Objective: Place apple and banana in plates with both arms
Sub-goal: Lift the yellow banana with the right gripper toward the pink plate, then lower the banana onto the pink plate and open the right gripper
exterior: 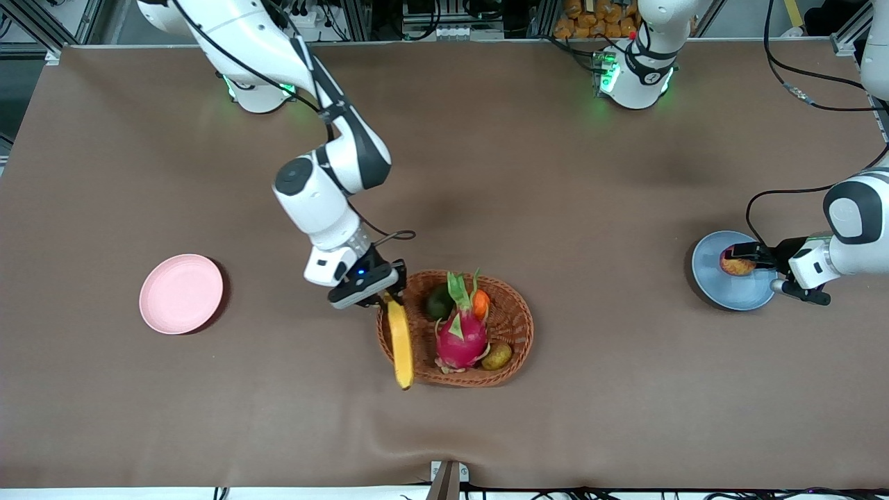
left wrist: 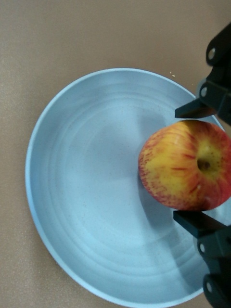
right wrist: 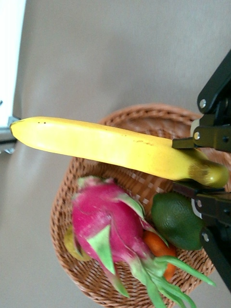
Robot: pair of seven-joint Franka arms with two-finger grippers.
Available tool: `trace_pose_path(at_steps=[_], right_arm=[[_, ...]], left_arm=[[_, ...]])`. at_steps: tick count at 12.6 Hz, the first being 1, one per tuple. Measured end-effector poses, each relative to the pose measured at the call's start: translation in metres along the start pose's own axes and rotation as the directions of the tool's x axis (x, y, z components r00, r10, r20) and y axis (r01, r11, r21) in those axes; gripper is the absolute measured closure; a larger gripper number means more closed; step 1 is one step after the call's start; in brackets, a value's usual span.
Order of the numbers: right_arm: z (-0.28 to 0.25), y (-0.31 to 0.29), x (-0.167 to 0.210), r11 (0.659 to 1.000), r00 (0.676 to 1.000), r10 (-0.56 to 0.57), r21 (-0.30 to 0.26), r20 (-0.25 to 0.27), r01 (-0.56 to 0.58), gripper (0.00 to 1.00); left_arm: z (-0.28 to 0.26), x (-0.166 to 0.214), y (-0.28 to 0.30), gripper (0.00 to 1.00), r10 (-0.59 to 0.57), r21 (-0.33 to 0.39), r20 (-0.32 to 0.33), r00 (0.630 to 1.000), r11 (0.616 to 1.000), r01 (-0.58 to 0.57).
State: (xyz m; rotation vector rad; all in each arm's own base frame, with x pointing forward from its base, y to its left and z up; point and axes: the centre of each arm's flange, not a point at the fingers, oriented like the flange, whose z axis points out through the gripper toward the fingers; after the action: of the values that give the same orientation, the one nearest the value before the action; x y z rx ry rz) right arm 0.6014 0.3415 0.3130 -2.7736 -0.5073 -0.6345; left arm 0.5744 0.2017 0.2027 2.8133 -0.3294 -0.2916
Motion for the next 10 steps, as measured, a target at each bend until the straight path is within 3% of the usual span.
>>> trace_pose_path(at_steps=[1,5,10], right_arm=[[-0.012,0.012,0.007,1.000,1.000,0.018,-0.003,-0.005,-0.018,0.68],[-0.046,0.068,0.014,0.997,0.997,0.075,-0.033,-0.021,-0.076,0.68],[-0.090,0.163,0.005,0.998,0.993,0.050,-0.041,0.110,-0.045,0.68]], left_arm=[[0.000,0.000,0.000,0.01,0.000,0.001,-0.001,1.000,1.000,0.000],[-0.022,0.004,0.000,0.00,0.005,0.025,-0.030,1.000,1.000,-0.004],[-0.101,0.019,0.020,0.00,0.045,0.070,-0.078,0.996,0.997,-0.039]])
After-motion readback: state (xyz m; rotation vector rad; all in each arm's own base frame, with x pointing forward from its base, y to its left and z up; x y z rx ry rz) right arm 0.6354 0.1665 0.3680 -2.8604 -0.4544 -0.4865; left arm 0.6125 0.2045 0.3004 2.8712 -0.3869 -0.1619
